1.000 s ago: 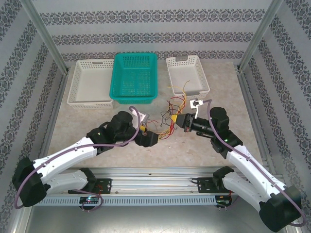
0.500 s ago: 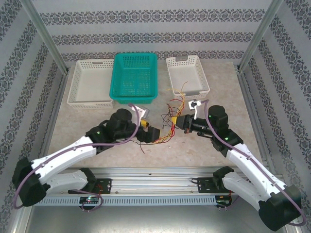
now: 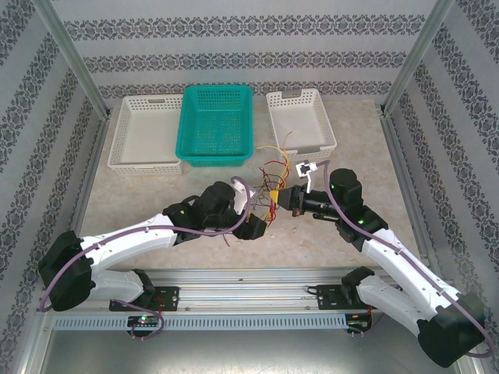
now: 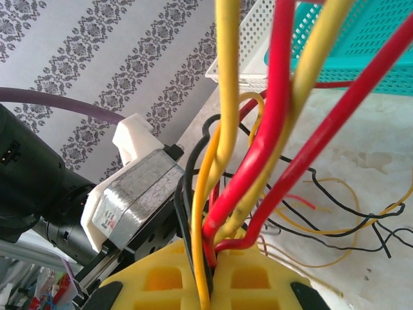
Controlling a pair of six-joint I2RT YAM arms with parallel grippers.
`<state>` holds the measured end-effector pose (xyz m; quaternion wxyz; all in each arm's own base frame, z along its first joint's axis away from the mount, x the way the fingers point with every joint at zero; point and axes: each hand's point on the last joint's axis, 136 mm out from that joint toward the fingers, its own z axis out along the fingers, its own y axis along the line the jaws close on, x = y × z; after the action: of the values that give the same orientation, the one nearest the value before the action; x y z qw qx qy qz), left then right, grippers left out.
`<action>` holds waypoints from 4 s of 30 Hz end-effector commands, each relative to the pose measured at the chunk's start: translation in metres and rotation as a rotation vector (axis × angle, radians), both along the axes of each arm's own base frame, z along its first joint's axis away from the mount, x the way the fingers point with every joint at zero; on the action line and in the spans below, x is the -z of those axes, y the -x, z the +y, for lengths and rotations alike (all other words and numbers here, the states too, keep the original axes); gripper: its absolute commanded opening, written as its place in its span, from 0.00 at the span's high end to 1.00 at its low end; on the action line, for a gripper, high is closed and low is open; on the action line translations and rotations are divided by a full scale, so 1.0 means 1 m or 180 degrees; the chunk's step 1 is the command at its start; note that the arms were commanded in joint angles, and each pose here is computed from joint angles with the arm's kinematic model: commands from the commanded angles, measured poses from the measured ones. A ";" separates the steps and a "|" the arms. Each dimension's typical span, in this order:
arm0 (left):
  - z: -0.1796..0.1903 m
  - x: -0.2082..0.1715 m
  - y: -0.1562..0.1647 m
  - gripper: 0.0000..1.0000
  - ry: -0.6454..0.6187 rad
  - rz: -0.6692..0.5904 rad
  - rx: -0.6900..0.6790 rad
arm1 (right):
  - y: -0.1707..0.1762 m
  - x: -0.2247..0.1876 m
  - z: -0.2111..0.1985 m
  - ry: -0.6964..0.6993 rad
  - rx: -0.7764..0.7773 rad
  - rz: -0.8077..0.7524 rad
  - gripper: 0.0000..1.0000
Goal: Untangle the cables
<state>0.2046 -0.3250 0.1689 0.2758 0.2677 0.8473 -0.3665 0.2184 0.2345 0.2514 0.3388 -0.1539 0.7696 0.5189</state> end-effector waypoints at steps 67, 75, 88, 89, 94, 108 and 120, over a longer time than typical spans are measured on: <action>-0.002 -0.022 -0.029 1.00 0.0295 -0.0076 -0.0571 | 0.017 0.054 0.008 0.0602 0.0091 -0.0127 1.00; 0.042 0.008 -0.034 1.00 -0.0345 0.0095 -0.0805 | -0.003 0.024 -0.061 0.0586 0.1019 -0.0205 1.00; 0.120 0.002 -0.036 1.00 -0.1334 0.0422 -0.1055 | -0.039 -0.047 -0.195 0.0101 0.2917 -0.0067 1.00; 0.123 0.001 -0.037 1.00 -0.1362 0.0438 -0.1060 | -0.039 -0.055 -0.201 0.0061 0.2999 -0.0111 1.00; 0.110 -0.020 -0.044 1.00 -0.1094 0.0289 -0.0964 | -0.046 -0.099 -0.210 -0.0021 0.3152 -0.0319 1.00; 0.047 -0.107 -0.085 1.00 -0.0290 -0.0422 -0.0549 | -0.126 -0.190 -0.175 -0.0070 0.2628 -0.0679 1.00; 0.038 -0.110 -0.086 1.00 0.0137 -0.0915 -0.0488 | -0.250 -0.117 -0.138 0.0510 0.2347 -0.0029 1.00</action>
<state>0.2862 -0.2815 0.2528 0.3651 0.2328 0.8480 -0.3055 0.4508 0.0927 0.3806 0.5081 0.1157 0.7931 0.3153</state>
